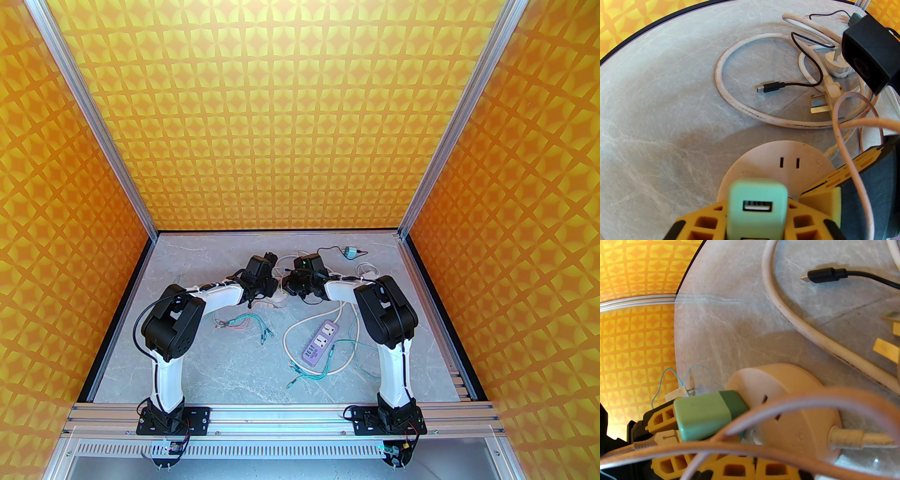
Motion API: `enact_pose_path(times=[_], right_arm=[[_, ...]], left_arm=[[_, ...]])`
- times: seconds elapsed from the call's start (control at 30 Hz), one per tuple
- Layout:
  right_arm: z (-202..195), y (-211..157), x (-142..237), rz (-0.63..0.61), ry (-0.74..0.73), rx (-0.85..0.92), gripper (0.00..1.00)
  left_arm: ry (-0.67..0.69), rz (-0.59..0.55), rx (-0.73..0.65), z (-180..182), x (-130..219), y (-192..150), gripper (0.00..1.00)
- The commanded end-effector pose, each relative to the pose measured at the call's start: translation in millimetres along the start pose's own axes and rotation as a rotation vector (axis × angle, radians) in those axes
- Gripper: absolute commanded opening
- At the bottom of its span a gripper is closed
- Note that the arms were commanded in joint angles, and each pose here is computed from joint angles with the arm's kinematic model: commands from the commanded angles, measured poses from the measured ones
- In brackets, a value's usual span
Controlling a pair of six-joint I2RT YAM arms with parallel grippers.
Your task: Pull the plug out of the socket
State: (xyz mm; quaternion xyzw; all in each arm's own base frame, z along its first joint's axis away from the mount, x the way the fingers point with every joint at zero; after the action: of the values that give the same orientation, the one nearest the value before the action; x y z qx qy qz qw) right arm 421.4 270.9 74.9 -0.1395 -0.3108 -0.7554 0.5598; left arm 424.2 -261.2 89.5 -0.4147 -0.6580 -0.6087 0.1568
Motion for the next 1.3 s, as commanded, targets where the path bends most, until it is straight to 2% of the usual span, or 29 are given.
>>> enact_pose_path(times=[0.0, 0.13, 0.2, 0.3, 0.53, 0.77, 0.93, 1.0, 1.13, 1.27], right_arm=[[-12.8, -8.0, -10.0, 0.040, -0.065, -0.037, 0.00], [-36.9, -24.2, -14.5, 0.114, -0.175, -0.070, 0.00], [-53.0, -35.2, -19.1, 0.149, -0.222, -0.092, 0.00], [-78.2, -51.0, -19.4, 0.179, -0.311, -0.105, 0.00], [-75.3, -50.4, -10.5, 0.184, -0.345, -0.089, 0.00], [-77.3, -51.0, -13.2, 0.189, -0.351, -0.097, 0.00], [-75.4, -52.7, -17.1, 0.208, -0.384, -0.085, 0.00], [-73.8, -51.6, -18.3, 0.207, -0.380, -0.084, 0.00], [-75.1, -51.7, -18.6, 0.215, -0.386, -0.085, 0.00], [-76.6, -52.9, -18.7, 0.215, -0.393, -0.090, 0.00]], left_arm=[[0.001, 0.046, 0.004, -5.2, 5.9, -10.8, 0.19], [-0.005, 0.033, 0.004, -7.1, 10.8, -5.2, 0.18], [-0.010, 0.017, 0.004, -8.9, 16.2, 0.6, 0.11], [-0.016, -0.003, 0.000, -11.3, 25.3, 8.6, 0.10], [-0.023, -0.040, -0.033, -14.4, 38.0, 20.8, 0.07], [-0.008, -0.012, -0.070, -22.0, 30.7, 19.5, 0.07], [0.031, 0.016, -0.161, -40.0, 20.6, 10.2, 0.07], [0.059, 0.021, -0.177, -36.5, 16.2, 8.2, 0.07], [0.063, 0.024, -0.164, -34.3, 15.9, 4.0, 0.05], [0.018, 0.010, -0.062, -22.8, 23.5, 8.3, 0.03]])
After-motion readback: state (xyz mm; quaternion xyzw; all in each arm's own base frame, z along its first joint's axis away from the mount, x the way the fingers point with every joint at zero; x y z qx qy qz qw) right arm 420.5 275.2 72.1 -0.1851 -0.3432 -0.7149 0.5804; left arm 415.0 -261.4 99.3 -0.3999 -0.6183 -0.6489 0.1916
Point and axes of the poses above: each hand's point on the last joint's axis, 136 mm out from that joint toward the fingers, its own x axis back along the fingers, its own z axis along the line the jaws close on, y = z × x, the point moved 4 cm from there along x, back along the fingers, and after that the axes turned 11 degrees about x, right-handed, at the moved point
